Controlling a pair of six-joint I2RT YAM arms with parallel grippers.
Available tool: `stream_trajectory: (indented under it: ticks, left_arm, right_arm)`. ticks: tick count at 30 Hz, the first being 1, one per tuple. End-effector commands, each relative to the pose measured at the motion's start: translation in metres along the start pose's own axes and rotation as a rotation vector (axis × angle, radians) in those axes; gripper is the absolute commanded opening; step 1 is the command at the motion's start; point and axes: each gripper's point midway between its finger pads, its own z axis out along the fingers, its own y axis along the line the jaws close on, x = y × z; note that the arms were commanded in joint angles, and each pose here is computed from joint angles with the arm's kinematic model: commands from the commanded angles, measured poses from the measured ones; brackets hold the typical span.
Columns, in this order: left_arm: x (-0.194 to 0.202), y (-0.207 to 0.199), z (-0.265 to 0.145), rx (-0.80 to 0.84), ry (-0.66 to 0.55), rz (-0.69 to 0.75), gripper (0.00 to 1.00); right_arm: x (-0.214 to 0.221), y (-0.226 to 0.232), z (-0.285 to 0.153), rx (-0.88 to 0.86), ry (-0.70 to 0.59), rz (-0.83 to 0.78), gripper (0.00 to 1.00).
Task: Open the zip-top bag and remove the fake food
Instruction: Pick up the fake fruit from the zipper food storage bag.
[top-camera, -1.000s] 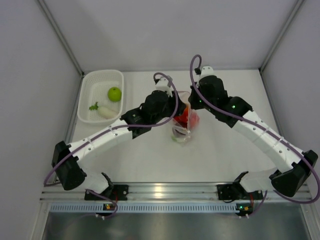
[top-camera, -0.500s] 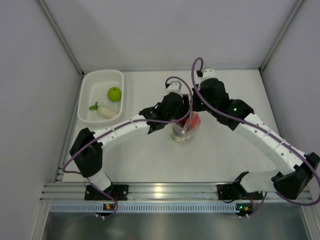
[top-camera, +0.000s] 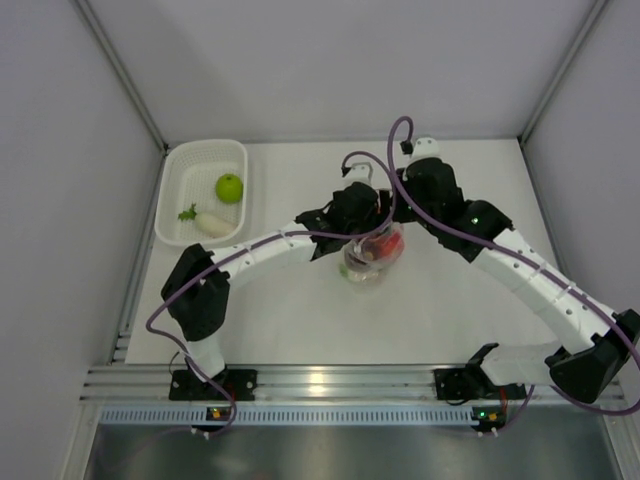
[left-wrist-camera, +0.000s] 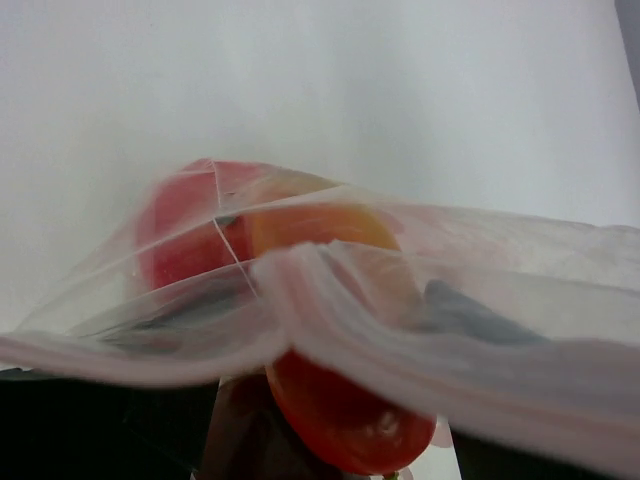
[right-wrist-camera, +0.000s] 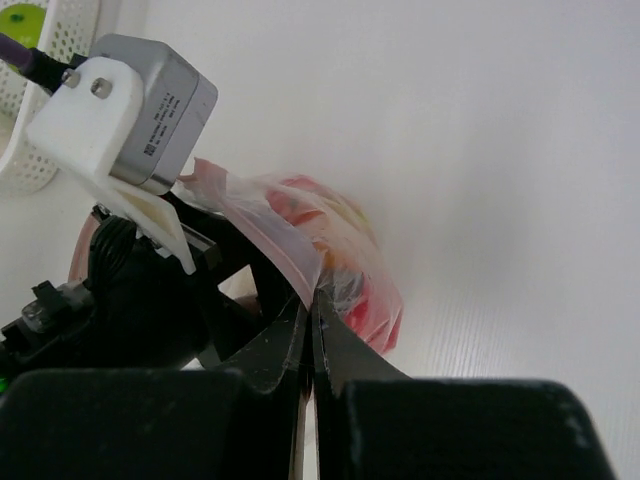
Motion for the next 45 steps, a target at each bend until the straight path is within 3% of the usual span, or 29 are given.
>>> stream_trajectory:
  ticks: [1, 3, 7, 8, 10, 15, 32, 40, 45]
  left_arm:
    - [0.008, -0.011, 0.008, 0.037, 0.036, 0.009, 0.83]
    - [0.016, -0.011, 0.014, 0.038, 0.057, 0.018, 0.84]
    - [0.016, -0.014, 0.014, 0.049, 0.061, 0.011, 0.66]
    - [0.015, -0.014, 0.013, 0.050, 0.059, 0.009, 0.55]
    - [0.007, -0.018, 0.006, 0.066, 0.043, 0.007, 0.45]
    - [-0.015, -0.026, -0.019, 0.105, -0.003, 0.000, 0.36]
    - [-0.071, -0.052, -0.111, 0.277, -0.131, -0.020, 0.35]
    - [-0.058, -0.060, -0.105, 0.311, -0.066, 0.029, 0.35]
    - [-0.044, -0.062, -0.103, 0.335, -0.003, 0.062, 0.35]
  right_arm:
    - [-0.018, 0.018, -0.013, -0.097, -0.066, 0.035, 0.00]
    - [-0.017, 0.018, -0.012, -0.097, -0.063, 0.033, 0.00]
    - [-0.014, 0.016, -0.010, -0.090, -0.061, 0.029, 0.00]
    - [-0.014, 0.015, -0.009, -0.086, -0.061, 0.027, 0.00]
    - [-0.013, 0.015, -0.008, -0.082, -0.058, 0.024, 0.00]
    - [-0.012, 0.012, -0.004, -0.062, -0.053, 0.016, 0.00]
    - [-0.026, 0.017, 0.008, -0.043, -0.062, -0.005, 0.00]
    - [-0.050, 0.018, -0.002, -0.050, -0.123, -0.010, 0.00]
    - [-0.057, 0.010, -0.001, 0.002, -0.091, -0.083, 0.00]
